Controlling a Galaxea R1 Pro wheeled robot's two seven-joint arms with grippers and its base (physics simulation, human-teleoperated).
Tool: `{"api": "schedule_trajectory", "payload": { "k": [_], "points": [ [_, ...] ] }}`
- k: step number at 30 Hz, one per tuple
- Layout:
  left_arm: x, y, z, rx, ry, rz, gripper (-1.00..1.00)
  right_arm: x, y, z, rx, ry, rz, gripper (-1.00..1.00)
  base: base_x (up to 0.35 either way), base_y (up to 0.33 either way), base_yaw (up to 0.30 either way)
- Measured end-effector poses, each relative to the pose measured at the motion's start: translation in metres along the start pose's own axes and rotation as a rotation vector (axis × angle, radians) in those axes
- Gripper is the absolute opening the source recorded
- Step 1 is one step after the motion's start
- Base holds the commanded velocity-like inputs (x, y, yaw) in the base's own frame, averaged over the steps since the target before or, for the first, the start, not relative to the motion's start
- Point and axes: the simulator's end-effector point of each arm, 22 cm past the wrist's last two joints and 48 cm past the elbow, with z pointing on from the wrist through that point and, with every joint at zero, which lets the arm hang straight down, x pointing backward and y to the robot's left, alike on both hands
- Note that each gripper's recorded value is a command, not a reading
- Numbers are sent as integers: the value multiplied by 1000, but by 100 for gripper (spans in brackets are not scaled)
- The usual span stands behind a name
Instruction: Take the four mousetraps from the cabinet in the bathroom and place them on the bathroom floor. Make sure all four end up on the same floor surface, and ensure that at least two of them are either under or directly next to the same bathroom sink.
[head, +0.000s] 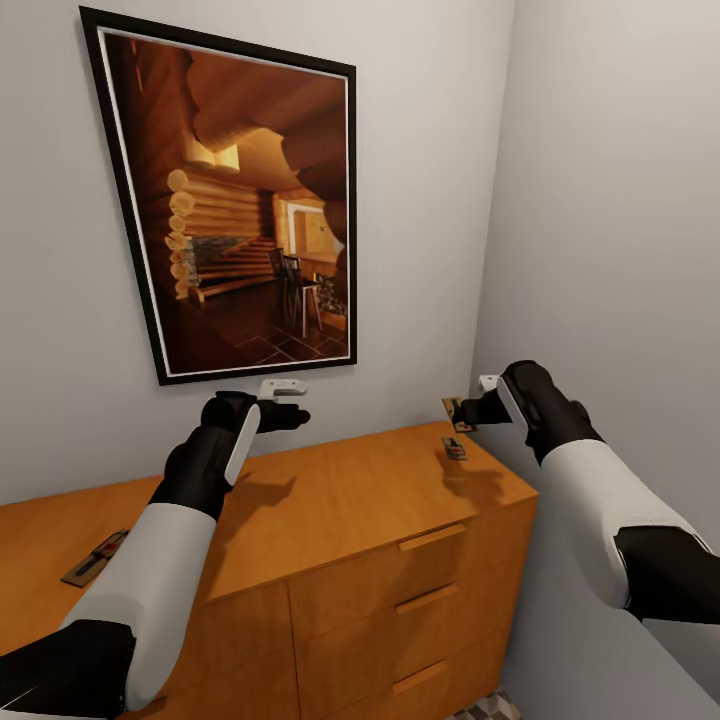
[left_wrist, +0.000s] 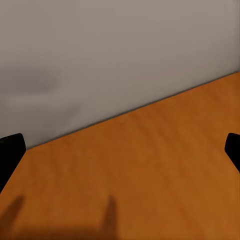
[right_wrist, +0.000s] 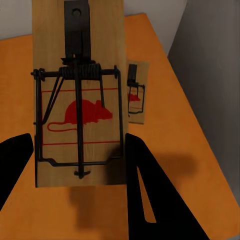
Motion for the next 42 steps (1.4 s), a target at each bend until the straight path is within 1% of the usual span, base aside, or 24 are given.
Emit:
{"api": "schedule_trajectory", "payload": {
  "k": [5, 12, 22, 24, 27, 28, 29, 31, 33, 37, 42],
  "points": [
    [0, 0, 0, 1, 0, 0, 100, -2, 2, -1, 0, -5, -2, -100, 0, 0, 0],
    [0, -1, 0, 1, -1, 0, 100, -17, 3, -11, -1, -50, -6, -100, 0, 0, 0],
    [-1, 0, 0, 0, -1, 0, 100, -21, 0, -14, 1, -61, -6, -100, 0, 0, 0],
    [6, -6, 2, -7, 22, 15, 100, -17, -5, -12, -3, -50, 2, -100, 0, 0, 0],
    [17, -15, 6, -7, 56, 38, 100, -10, -18, -9, 17, -32, 11, -100, 0, 0, 0],
    [21, -15, 7, -11, 67, 46, 100, -8, -23, -8, 22, -26, 14, -100, 0, 0, 0],
    [25, -11, 8, -18, 80, 47, 100, -5, -28, -7, 32, -20, 15, -100, 0, 0, 0],
    [33, -4, 10, -15, 102, 30, 100, 0, -38, -5, 52, -8, 19, -100, 0, 0, 0],
    [38, -1, 12, -9, 119, 13, 100, 1, -36, -4, 50, -3, 18, -100, 0, 0, 0],
    [45, 4, 12, 5, 145, -21, 100, 2, -45, -5, 69, -3, 14, -100, 0, 0, 0],
    [48, 4, 11, 11, 154, -31, 100, 1, -50, -6, 77, -6, 17, -100, 0, 0, 0]
  ]
}}
